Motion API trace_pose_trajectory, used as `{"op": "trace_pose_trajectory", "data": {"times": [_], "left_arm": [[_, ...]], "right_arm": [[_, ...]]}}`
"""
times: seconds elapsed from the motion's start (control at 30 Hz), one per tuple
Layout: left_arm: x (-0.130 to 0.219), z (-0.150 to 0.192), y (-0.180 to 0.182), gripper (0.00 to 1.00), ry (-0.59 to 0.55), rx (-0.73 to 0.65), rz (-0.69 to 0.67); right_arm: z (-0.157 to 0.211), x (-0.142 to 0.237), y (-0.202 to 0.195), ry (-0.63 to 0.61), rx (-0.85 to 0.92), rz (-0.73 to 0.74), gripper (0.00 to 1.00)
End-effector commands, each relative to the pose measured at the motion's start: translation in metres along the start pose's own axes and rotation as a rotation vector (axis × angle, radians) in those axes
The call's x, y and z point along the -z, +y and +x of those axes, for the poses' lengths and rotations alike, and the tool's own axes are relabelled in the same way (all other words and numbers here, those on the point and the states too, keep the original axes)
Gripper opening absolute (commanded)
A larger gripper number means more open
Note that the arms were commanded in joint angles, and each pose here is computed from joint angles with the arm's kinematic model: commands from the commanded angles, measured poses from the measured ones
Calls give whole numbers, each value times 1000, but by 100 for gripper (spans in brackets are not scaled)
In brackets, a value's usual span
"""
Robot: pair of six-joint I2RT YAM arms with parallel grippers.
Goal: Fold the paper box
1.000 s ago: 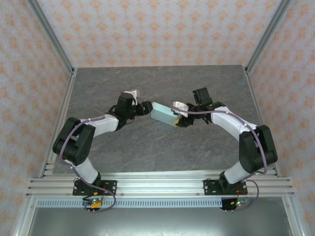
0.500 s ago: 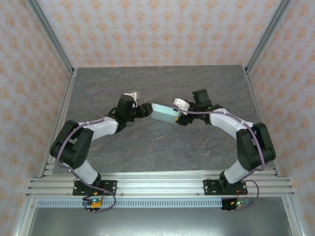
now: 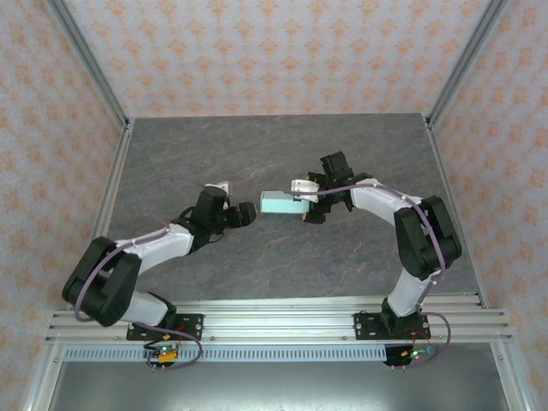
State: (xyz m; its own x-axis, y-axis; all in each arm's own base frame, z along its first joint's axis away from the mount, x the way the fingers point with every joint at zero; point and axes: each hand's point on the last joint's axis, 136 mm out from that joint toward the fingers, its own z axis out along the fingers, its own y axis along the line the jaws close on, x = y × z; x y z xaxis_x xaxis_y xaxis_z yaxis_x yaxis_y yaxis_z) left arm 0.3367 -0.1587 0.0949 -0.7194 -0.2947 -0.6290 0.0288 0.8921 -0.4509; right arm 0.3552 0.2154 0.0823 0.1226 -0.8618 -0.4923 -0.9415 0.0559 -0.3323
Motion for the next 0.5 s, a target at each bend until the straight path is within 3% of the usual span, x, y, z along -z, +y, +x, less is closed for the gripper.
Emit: {"op": "trace_pose_trajectory", "data": {"times": [0.0,0.07,0.13,0.2,0.33,0.4,0.47], "left_arm": [[33,-34,9,84,-131,-86,-107],[52,-51,12,86,-197,-137,-154],[71,-69,13,100,-276,-210,-196],[88,-86,18,100,-350,-250,-264],[118,-116,23,100,-400,-288,-404],[129,-129,22,100,-407,-323,-455],[138,-136,13,100,-408,-402,-448]], "right_arm": [[-15,39,46,0,64,-130,99],[-28,58,62,-61,15,-136,99],[-47,80,63,-163,-9,-70,99],[-64,103,48,-227,-55,28,99],[-96,171,-16,-378,-218,399,99],[-101,223,-58,-530,-472,657,99],[-97,265,-75,-646,-655,810,99]]}}
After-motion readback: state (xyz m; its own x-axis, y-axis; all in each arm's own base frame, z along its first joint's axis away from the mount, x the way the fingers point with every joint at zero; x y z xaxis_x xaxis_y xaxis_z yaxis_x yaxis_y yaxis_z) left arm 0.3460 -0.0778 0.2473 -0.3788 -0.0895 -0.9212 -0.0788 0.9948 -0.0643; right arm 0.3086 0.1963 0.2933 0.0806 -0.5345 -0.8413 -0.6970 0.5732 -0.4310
